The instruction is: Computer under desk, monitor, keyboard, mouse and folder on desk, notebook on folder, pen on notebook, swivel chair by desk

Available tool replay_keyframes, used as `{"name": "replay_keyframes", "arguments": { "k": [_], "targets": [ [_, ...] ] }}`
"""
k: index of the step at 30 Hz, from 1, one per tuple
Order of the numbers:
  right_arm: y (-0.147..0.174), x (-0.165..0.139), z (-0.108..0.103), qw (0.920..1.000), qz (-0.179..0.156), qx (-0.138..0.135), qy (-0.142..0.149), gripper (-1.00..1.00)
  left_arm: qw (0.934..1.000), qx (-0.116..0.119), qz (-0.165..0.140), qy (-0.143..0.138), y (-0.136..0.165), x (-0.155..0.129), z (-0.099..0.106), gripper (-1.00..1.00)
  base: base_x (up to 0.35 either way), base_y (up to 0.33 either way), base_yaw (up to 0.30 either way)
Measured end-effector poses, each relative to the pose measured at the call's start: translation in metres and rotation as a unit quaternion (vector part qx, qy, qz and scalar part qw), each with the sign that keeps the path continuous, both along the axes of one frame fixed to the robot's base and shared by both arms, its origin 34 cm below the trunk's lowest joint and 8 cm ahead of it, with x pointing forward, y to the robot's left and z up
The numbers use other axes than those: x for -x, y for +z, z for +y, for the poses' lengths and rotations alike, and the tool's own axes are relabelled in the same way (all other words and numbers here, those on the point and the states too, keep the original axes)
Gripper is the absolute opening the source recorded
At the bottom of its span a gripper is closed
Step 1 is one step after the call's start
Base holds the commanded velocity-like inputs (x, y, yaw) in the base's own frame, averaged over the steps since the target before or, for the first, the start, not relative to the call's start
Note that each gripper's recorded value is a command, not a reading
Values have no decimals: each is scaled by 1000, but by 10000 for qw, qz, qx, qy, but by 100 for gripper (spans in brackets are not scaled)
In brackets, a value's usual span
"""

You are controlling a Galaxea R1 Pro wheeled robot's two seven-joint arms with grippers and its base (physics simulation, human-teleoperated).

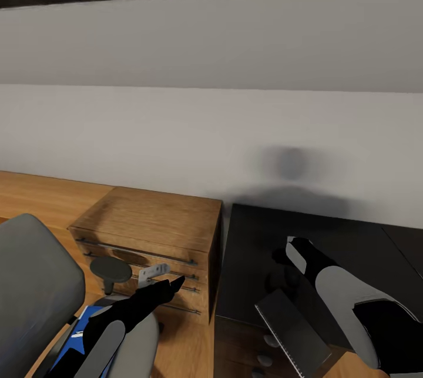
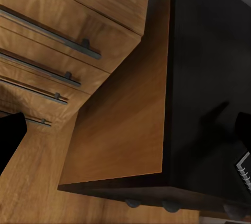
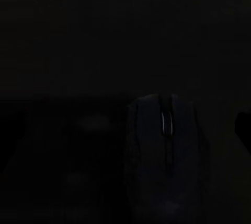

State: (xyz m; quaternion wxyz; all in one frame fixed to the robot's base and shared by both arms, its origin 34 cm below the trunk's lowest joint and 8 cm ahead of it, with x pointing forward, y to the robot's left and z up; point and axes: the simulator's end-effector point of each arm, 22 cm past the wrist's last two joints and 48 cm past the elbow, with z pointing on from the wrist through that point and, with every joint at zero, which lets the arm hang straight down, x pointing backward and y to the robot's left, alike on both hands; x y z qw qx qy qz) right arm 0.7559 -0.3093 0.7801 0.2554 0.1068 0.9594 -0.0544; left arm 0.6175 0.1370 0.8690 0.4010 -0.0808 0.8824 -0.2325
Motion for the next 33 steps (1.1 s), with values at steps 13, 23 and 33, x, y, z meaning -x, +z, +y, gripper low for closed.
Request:
{"name": "replay_keyframes", "arguments": {
  "k": [13, 23, 33],
  "targets": [
    [0, 0, -1, 10000, 4, 3, -3, 100, 10000, -2, 0, 3, 0, 0, 0, 100, 0, 0, 0],
    [0, 0, 0, 10000, 0, 6, 2, 100, 10000, -1, -1, 4, 0, 0, 0, 100, 0, 0, 0],
    [0, 0, -2, 10000, 1, 5, -11, 100, 10000, 4, 3, 4, 0, 0, 0, 100, 0, 0, 0]
  ]
}}
